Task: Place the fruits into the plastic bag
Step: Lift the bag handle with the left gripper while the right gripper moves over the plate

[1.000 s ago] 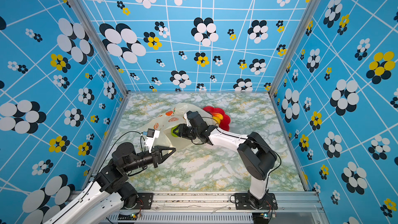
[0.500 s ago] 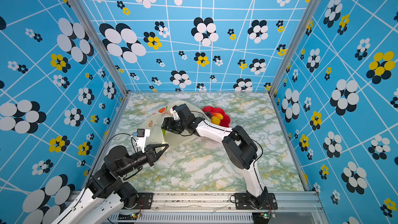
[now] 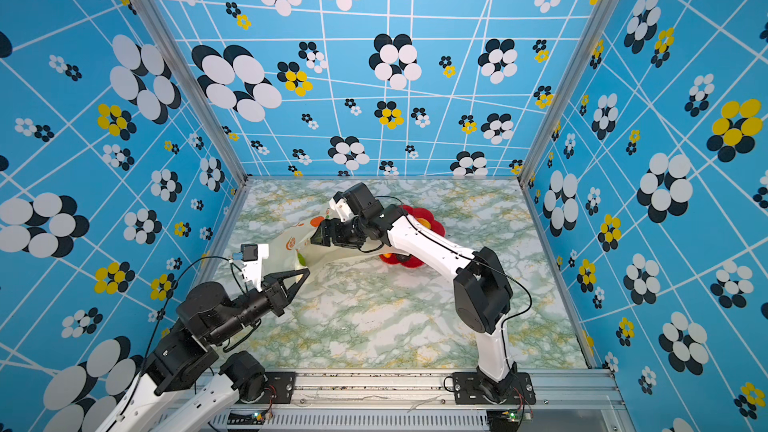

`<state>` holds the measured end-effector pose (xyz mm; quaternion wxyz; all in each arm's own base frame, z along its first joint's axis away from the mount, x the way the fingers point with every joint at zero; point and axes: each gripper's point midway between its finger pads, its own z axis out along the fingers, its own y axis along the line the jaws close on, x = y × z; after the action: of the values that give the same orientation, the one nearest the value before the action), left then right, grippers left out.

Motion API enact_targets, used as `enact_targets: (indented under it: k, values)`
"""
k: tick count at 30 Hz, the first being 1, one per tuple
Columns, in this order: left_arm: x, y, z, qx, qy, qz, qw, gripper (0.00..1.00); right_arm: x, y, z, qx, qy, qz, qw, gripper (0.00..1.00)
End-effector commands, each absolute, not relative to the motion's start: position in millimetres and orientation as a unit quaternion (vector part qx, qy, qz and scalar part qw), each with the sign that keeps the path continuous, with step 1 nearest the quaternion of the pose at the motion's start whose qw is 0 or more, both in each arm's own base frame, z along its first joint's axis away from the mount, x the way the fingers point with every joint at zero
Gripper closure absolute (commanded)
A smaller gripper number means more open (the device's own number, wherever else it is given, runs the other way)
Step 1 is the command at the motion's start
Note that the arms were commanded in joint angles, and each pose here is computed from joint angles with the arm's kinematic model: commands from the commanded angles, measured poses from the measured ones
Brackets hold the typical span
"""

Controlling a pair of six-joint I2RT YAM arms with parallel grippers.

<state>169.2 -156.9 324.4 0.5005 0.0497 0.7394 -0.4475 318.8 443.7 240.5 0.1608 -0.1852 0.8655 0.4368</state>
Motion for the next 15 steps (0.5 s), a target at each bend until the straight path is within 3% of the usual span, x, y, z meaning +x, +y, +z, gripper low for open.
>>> enact_targets:
  k: [1,6,15]
  values:
    - [160,-139,354,0.051,0.721,-0.431,0.54,1.0,314,438,246,-0.203,0.873,0.417,0.151,0.16]
    - [154,-134,379,0.069,0.717,-0.417,0.555,1.0,326,447,262,-0.201,0.866,0.427,0.167,0.15]
    - [195,-120,318,0.006,0.806,-0.299,0.511,1.0,372,467,215,-0.152,0.873,0.447,0.123,0.14]
